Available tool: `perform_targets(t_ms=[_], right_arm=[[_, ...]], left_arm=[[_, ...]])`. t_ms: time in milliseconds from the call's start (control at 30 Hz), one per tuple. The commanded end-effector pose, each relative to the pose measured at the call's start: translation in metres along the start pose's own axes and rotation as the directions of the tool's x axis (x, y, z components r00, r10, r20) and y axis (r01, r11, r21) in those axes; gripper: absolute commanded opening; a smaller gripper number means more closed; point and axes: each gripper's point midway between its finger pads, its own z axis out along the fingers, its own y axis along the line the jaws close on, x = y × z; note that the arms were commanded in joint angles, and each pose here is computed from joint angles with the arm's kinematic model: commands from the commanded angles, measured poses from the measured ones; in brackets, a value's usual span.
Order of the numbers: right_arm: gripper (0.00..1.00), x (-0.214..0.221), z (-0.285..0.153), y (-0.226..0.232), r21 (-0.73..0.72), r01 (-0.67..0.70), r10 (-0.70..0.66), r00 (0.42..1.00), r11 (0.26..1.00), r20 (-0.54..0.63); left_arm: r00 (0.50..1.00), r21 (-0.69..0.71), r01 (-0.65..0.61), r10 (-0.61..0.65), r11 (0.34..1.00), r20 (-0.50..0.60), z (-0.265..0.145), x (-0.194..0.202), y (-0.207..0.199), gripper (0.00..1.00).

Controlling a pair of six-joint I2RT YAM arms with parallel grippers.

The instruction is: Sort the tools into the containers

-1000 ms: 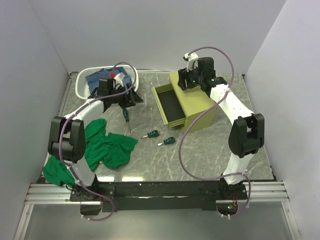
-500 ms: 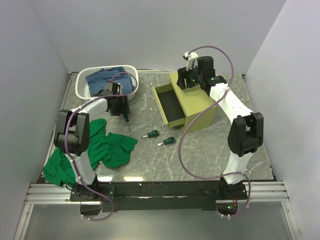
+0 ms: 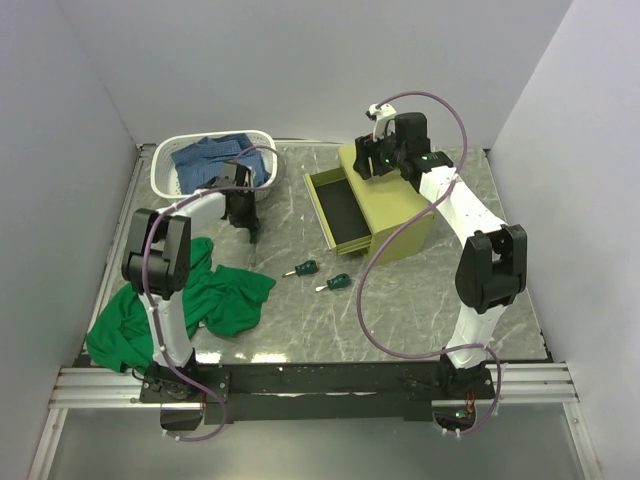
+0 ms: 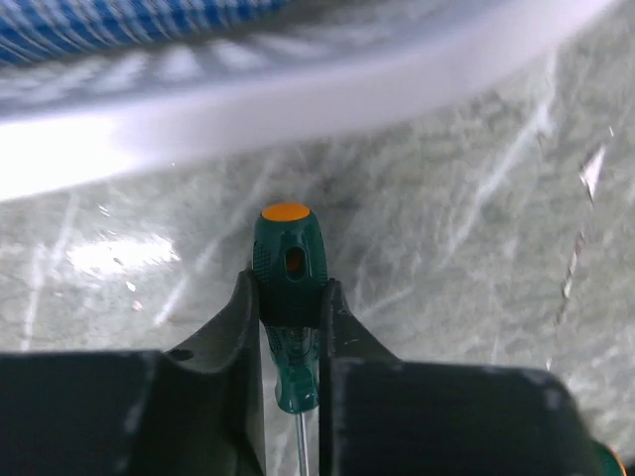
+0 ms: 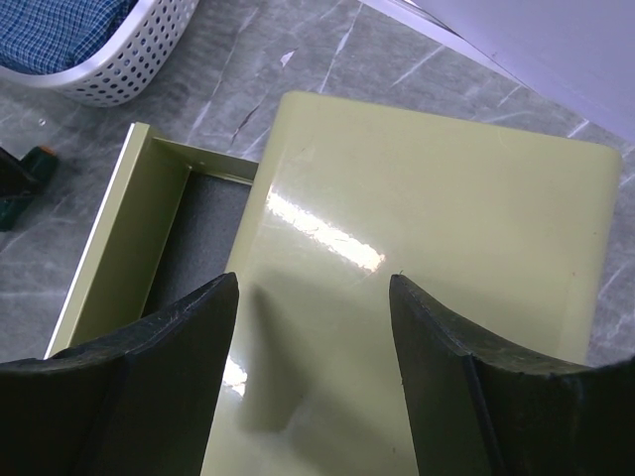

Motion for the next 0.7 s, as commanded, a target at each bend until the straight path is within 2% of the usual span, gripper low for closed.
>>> perform_targets(t_ms=[0, 100, 200, 233, 300, 400, 533, 567, 633, 667], right_arm=[[0.71, 0.085, -0.003, -0.007, 0.039, -0.112, 0.118, 0.956, 0.993, -0.269], [0.71, 0.086, -0.003, -0.010, 0.046, -0.109, 0.117, 0.956, 0.993, -0.269], [0.70, 0.086, -0.004, -0.014, 0.057, -0.112, 0.123, 0.955, 0.992, -0.270], [0.70, 0.086, -0.004, -0.015, 0.061, -0.111, 0.123, 0.955, 0.992, -0.271], [0.70, 0.087, -0.004, -0.017, 0.063, -0.105, 0.119, 0.955, 0.992, -0.273], [0.70, 0.090, -0.004, -0.019, 0.073, -0.093, 0.110, 0.953, 0.993, -0.281], [0.70, 0.091, -0.005, -0.024, 0.085, -0.076, 0.097, 0.955, 0.993, -0.280], [0.70, 0.093, -0.005, -0.024, 0.092, -0.071, 0.095, 0.954, 0.993, -0.286], [0.70, 0.093, -0.006, -0.026, 0.097, -0.061, 0.086, 0.955, 0.993, -0.285], [0.70, 0.093, -0.007, -0.026, 0.099, -0.057, 0.083, 0.955, 0.993, -0.284]], left_arm=[[0.999, 0.140, -0.032, 0.026, 0.990, 0.046, -0.050, -0.011, -0.031, 0.01], [0.989, 0.244, -0.043, 0.008, 0.969, 0.145, -0.094, -0.030, -0.054, 0.01], [0.974, 0.435, -0.096, -0.006, 0.895, 0.227, -0.137, -0.052, -0.097, 0.01], [0.975, 0.521, -0.122, 0.003, 0.845, 0.223, -0.150, -0.052, -0.116, 0.01], [0.964, 0.589, -0.149, -0.015, 0.794, 0.264, -0.165, -0.068, -0.138, 0.01], [0.967, 0.672, -0.175, -0.001, 0.720, 0.254, -0.171, -0.074, -0.169, 0.01], [0.975, 0.756, -0.157, -0.020, 0.635, 0.219, -0.171, -0.080, -0.199, 0.01], [0.983, 0.781, -0.131, -0.023, 0.610, 0.183, -0.167, -0.078, -0.205, 0.01], [0.978, 0.825, -0.162, -0.026, 0.542, 0.209, -0.173, -0.086, -0.219, 0.01], [0.987, 0.843, -0.105, -0.050, 0.528, 0.154, -0.165, -0.085, -0.221, 0.01]])
